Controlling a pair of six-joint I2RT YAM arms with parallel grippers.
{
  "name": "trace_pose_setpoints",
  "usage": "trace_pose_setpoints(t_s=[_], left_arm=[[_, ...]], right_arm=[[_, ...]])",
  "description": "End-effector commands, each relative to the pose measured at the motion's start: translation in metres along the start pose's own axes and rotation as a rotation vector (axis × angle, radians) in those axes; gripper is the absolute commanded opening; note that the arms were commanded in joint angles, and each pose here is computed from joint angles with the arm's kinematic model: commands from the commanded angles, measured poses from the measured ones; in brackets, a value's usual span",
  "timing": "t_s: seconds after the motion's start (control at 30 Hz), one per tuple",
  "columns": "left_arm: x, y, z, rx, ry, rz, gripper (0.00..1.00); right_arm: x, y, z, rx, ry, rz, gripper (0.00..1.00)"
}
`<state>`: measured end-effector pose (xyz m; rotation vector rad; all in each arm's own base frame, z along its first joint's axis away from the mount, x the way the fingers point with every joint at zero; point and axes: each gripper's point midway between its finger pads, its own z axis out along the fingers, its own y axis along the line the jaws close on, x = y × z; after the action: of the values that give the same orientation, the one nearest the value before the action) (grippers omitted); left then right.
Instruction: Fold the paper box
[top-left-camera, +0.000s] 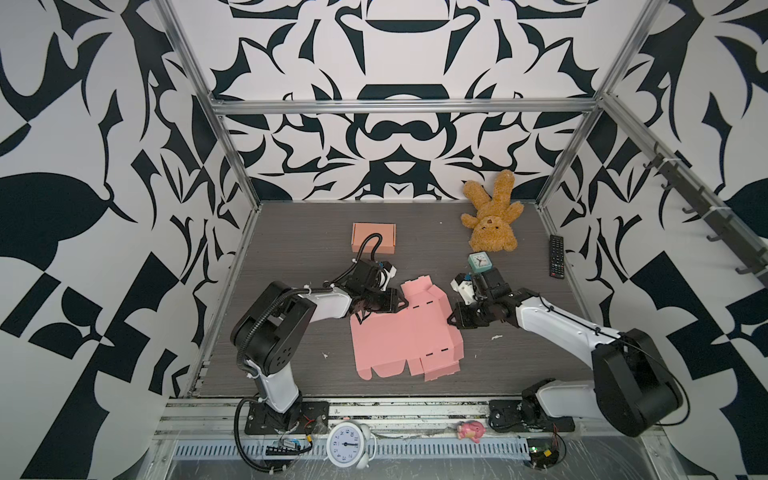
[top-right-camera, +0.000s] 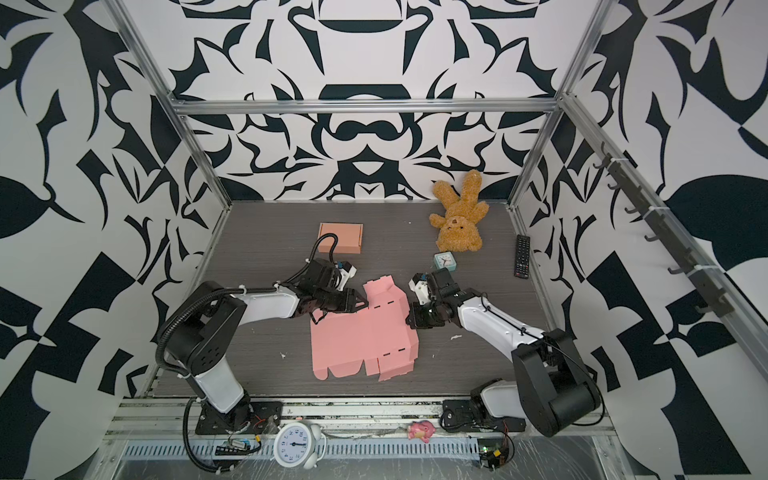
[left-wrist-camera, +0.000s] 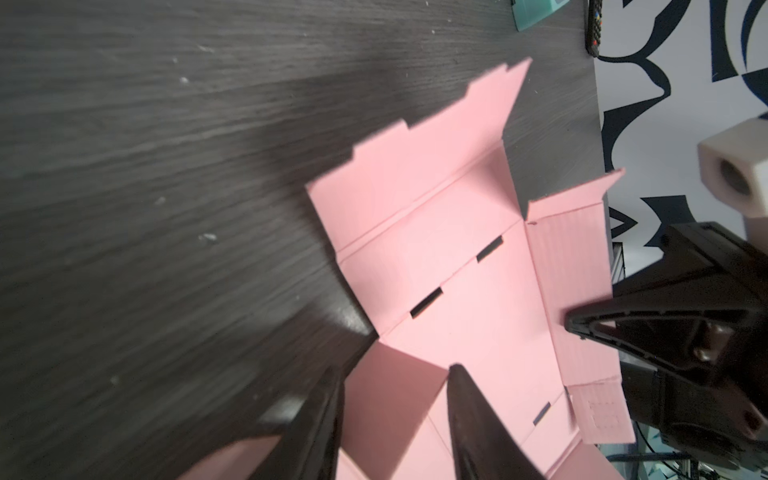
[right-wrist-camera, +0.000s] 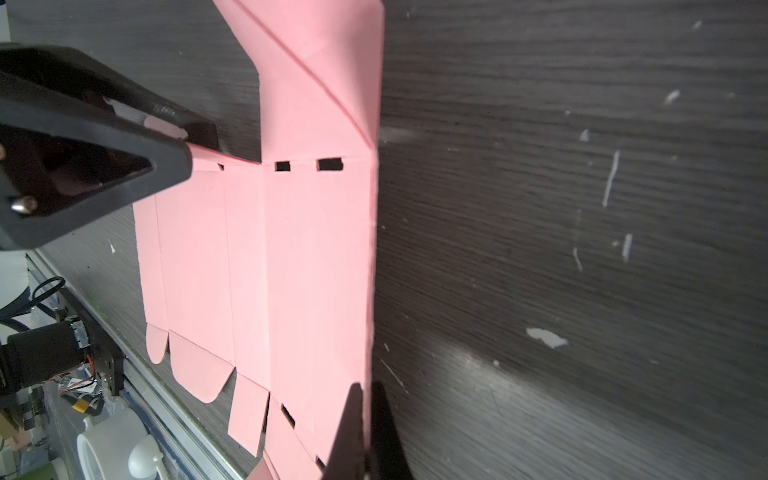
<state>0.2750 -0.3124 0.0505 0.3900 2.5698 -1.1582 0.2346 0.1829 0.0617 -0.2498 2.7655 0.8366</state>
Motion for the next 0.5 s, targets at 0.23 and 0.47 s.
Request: trace_pose_setpoints(t_s=[0.23,0.47], left_arm=[[0.030,-0.018,0.007,0.003,0.049,0.033,0.45],[0.027,-0.024,-0.002,0.029,0.015,0.019,0.45]], right_arm=[[-0.019,0.006,-0.007,0.024,-0.032,-0.049,0.01],[-0.011,0.008,-0.012,0.195,0.026,-0.209,0.01]])
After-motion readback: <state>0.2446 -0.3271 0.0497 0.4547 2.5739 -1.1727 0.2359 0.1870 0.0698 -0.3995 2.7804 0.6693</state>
